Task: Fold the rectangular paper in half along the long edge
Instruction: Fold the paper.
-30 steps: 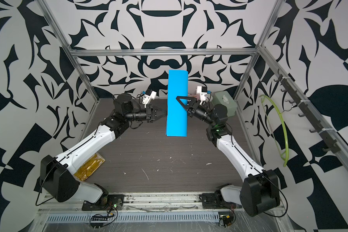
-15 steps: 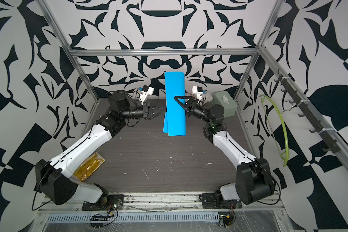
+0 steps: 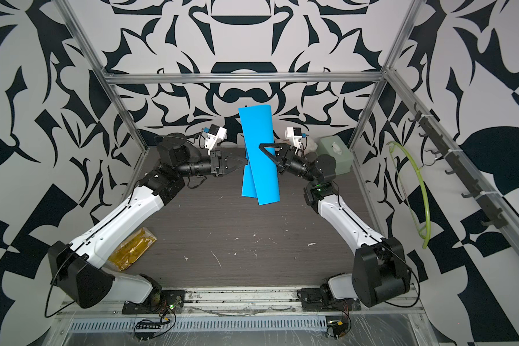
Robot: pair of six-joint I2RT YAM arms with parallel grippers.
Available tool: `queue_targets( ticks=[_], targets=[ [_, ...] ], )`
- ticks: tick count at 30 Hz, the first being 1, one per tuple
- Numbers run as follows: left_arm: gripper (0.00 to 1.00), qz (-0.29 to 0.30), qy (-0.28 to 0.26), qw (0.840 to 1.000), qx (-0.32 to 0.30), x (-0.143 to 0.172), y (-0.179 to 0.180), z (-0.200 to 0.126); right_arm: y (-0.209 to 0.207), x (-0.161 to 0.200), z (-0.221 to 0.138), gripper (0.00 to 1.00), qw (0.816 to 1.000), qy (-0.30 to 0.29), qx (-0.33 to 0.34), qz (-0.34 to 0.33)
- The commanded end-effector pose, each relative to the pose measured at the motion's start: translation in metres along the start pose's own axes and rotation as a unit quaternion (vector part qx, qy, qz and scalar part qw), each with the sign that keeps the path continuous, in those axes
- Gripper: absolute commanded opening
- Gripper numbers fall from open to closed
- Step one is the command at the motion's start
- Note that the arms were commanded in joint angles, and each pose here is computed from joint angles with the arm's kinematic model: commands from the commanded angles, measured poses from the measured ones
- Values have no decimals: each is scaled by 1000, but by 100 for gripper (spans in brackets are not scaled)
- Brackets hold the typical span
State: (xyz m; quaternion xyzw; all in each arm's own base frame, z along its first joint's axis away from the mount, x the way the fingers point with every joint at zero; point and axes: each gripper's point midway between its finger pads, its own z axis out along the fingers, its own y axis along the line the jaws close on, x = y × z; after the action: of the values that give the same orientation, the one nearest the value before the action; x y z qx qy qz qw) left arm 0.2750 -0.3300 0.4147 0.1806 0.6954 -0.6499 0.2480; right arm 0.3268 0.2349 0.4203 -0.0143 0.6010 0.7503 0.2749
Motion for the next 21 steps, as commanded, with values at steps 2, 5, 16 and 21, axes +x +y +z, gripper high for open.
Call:
queue_targets(
  ticks=[2,5,16,21],
  targets=[
    [0,14,-7,1000,3,-4,-5,-2,37,-3,0,50,998,-13,-54,-40],
    [0,15,-7,1000,3,-4,-4,-1,36,-5,1,50,997,-16,-66,-33],
    [0,23,-17,1000,3,-13,-3,0,34,3,6,51,997,11,-70,-20],
    [0,26,-18,999,8,-16,-6,1,37,14,10,52,996,40,-72,-22]
  ],
)
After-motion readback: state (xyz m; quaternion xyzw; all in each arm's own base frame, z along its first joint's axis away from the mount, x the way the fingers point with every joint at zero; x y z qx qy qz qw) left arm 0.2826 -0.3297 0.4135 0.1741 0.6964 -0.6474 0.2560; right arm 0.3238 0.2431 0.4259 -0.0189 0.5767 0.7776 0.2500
